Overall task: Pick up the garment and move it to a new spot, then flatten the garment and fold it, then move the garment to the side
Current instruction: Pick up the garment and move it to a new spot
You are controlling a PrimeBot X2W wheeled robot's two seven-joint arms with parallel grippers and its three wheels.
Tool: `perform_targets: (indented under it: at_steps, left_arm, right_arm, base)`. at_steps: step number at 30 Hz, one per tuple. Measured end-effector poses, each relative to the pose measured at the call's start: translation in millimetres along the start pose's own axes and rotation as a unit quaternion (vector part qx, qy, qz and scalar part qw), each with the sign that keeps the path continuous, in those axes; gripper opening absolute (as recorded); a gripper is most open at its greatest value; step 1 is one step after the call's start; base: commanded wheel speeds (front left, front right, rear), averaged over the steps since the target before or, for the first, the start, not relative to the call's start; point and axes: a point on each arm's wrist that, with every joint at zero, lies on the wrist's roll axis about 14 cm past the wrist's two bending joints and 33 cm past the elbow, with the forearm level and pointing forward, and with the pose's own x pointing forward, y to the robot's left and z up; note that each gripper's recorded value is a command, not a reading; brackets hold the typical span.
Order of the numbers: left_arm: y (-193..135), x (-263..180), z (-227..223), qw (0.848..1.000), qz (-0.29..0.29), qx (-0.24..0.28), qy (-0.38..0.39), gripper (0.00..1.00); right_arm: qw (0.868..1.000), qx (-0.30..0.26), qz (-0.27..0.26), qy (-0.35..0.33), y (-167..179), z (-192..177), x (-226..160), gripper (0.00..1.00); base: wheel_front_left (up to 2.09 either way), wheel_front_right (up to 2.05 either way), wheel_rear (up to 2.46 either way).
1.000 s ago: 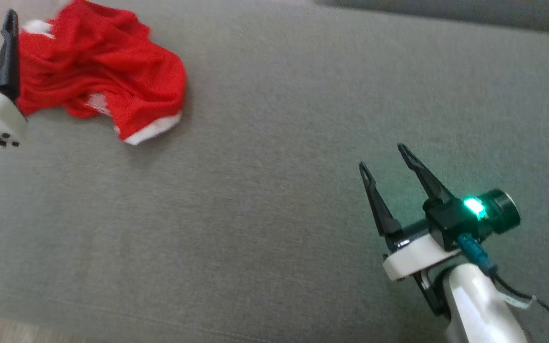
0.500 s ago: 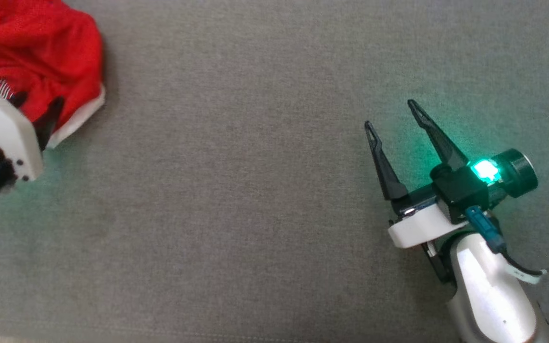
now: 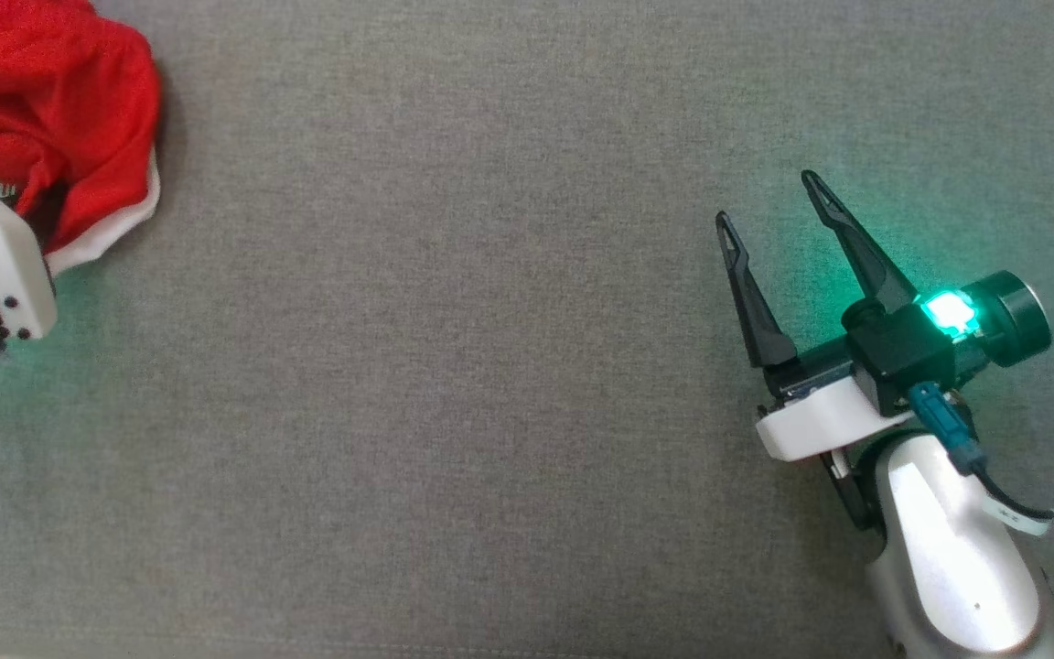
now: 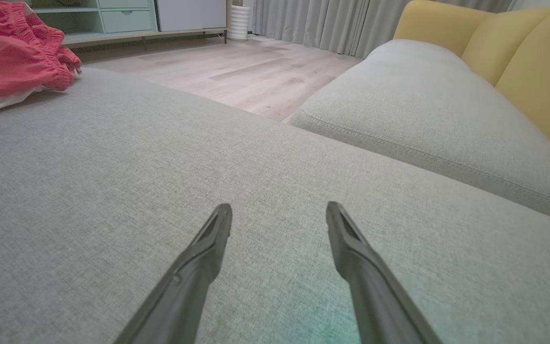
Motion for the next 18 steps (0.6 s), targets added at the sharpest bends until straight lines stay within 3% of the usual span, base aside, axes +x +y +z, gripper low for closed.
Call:
perform_targets:
  at_steps: [10, 18]
  left_arm:
    - [9, -51, 45, 0.991, 0.03, 0.056, -0.116, 0.0]
    - [-5, -129, 105, 0.961, 0.046, 0.137, -0.235, 0.0]
  right_arm:
    - [0.999, 0.0, -0.004, -0.041, 1, 33, -10, 1.0]
    - [0.997, 0.008, -0.014, -0.075, 2, 62, -36, 1.0]
  base:
    - [0.0, 0.0, 0.0]
    - [0.0, 0.0, 0.0]
